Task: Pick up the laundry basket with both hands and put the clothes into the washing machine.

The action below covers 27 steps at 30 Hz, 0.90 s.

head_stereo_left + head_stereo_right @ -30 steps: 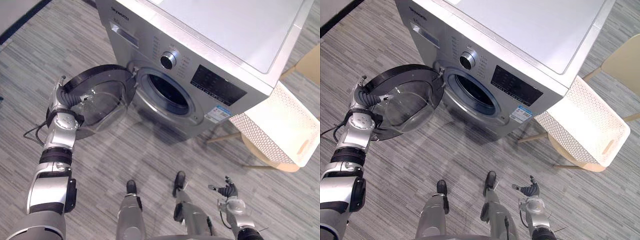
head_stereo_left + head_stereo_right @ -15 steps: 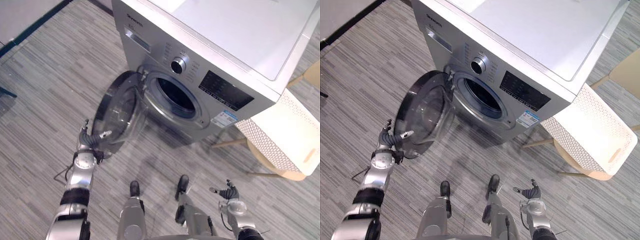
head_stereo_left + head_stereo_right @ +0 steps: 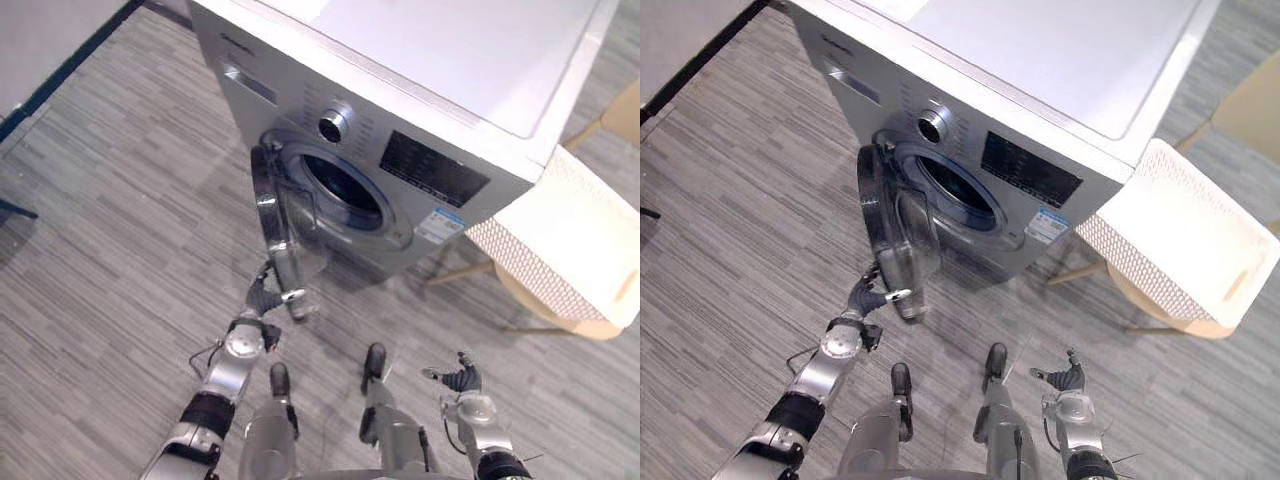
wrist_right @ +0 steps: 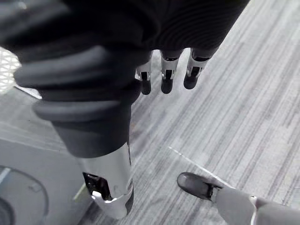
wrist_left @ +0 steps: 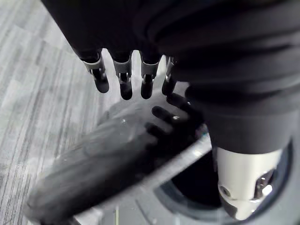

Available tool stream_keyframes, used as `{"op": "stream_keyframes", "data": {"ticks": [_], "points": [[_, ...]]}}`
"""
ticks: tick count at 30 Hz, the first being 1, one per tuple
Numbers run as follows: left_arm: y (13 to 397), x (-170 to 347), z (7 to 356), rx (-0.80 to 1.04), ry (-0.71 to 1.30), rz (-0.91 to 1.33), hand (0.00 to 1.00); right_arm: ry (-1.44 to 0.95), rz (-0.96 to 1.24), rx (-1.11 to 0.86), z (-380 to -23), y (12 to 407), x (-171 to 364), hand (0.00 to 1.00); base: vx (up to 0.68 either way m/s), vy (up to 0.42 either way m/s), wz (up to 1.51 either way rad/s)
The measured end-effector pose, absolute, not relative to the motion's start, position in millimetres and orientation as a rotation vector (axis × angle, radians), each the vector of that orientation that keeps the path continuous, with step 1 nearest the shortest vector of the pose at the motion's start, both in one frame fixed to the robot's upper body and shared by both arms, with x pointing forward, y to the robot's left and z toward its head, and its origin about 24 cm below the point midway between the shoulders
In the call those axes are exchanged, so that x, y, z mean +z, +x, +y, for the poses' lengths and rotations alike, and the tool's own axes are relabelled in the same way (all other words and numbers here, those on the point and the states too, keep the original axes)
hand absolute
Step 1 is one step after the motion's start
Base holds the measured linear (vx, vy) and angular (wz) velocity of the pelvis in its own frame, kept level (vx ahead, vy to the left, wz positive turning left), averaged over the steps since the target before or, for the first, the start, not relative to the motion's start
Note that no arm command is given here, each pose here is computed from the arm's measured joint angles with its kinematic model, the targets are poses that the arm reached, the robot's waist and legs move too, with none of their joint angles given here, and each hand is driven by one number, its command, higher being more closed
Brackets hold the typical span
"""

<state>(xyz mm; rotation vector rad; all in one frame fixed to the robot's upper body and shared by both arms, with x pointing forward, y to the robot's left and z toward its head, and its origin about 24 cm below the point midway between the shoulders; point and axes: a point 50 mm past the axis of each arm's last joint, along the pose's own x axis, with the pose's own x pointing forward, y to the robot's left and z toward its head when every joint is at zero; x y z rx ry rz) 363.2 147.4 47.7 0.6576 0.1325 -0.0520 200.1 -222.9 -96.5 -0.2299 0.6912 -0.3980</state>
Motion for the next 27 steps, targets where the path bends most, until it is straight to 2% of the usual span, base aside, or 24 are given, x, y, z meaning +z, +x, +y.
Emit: {"op": "stream_keyframes", "data": {"ticks": [2,5,12,19,21,24,26,27], "points": [[393,102,160,0.017,0.755,0.030,0.00,-0.237,0.659,-0.406,-225,204,-91,0.00,-0.09,0.010,-0.76],[410,154,179,0.116,0.835,-0.038,0.00,-0.255,0.657,-0.400,-222,197,-92,0.00,-0.05,-0.004,-0.58],[412,167,202,0.189,0.849,-0.024,0.00,-0.242,0.565,-0.385,-214,198,-81,0.00,-0.02,-0.013,-0.14],[402,178,222,0.329,0.664,-0.106,0.00,-0.238,0.551,-0.379,-212,194,-81,0.00,-0.02,-0.026,0.11],[395,160,219,0.316,0.612,-0.107,0.00,-0.236,0.562,-0.380,-212,191,-83,0.00,0.03,-0.050,0.39],[362,81,204,0.270,0.460,0.032,0.00,-0.222,0.608,-0.386,-210,179,-90,0.00,0.08,-0.052,0.67],[309,0,200,0.257,0.351,0.265,0.00,-0.216,0.656,-0.379,-205,175,-98,0.00,0.09,-0.030,0.64],[294,-18,199,0.258,0.331,0.329,0.00,-0.220,0.671,-0.377,-205,173,-100,0.00,0.08,-0.026,0.54]]}}
